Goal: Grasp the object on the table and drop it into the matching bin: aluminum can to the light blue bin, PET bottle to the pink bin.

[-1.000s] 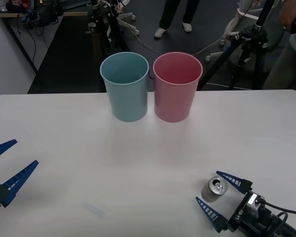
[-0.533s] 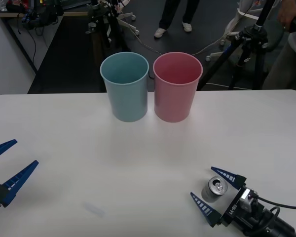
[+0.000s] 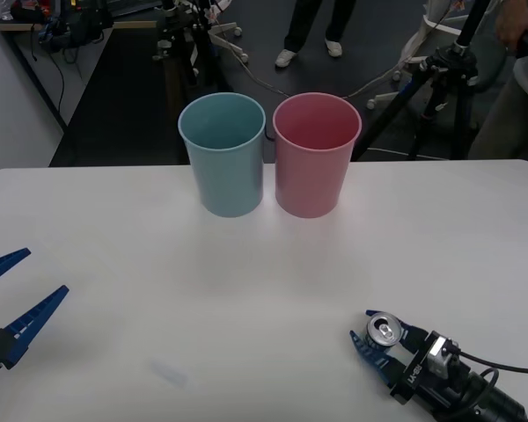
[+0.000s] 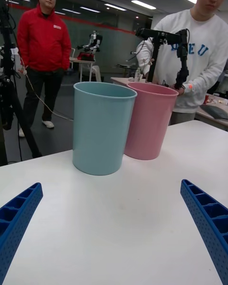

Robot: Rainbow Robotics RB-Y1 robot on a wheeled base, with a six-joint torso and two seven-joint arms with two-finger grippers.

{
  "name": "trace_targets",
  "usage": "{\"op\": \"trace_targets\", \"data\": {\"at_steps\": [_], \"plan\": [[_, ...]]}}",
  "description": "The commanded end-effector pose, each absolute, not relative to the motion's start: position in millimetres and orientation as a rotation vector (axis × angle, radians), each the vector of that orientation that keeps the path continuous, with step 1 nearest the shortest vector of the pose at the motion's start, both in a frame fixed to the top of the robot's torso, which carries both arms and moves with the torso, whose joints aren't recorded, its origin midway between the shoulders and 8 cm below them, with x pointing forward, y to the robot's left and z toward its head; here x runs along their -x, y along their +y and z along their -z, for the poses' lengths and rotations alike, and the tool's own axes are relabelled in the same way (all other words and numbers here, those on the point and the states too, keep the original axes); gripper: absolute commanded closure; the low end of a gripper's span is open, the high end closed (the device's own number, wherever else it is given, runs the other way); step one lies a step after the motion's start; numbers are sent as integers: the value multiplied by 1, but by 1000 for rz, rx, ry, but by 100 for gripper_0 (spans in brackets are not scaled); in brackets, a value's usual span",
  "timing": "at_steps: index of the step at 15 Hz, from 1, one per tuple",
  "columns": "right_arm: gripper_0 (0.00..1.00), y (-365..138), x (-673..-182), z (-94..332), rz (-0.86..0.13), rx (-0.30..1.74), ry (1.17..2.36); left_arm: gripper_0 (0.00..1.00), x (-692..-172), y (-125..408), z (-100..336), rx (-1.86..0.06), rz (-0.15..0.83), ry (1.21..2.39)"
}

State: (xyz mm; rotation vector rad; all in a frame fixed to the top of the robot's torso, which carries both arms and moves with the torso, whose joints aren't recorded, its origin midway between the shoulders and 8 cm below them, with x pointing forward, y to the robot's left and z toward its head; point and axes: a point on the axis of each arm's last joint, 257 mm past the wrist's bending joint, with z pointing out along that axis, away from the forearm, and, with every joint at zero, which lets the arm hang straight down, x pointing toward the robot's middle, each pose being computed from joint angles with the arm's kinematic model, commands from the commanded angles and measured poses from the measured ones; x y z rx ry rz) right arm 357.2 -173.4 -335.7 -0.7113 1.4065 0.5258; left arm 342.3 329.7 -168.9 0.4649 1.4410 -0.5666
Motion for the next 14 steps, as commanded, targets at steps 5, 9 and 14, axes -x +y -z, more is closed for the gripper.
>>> {"op": "trace_targets", "data": {"at_steps": [5, 9, 14], "plan": [[100, -173, -355, 335, -531, 709, 1403, 0, -342, 330, 169, -465, 567, 1441], [100, -174, -355, 326, -533, 707, 1384, 0, -342, 330, 169, -465, 567, 1441], [100, -171, -352, 274, -525, 674, 1362, 0, -342, 330, 169, -465, 567, 1441]]}}
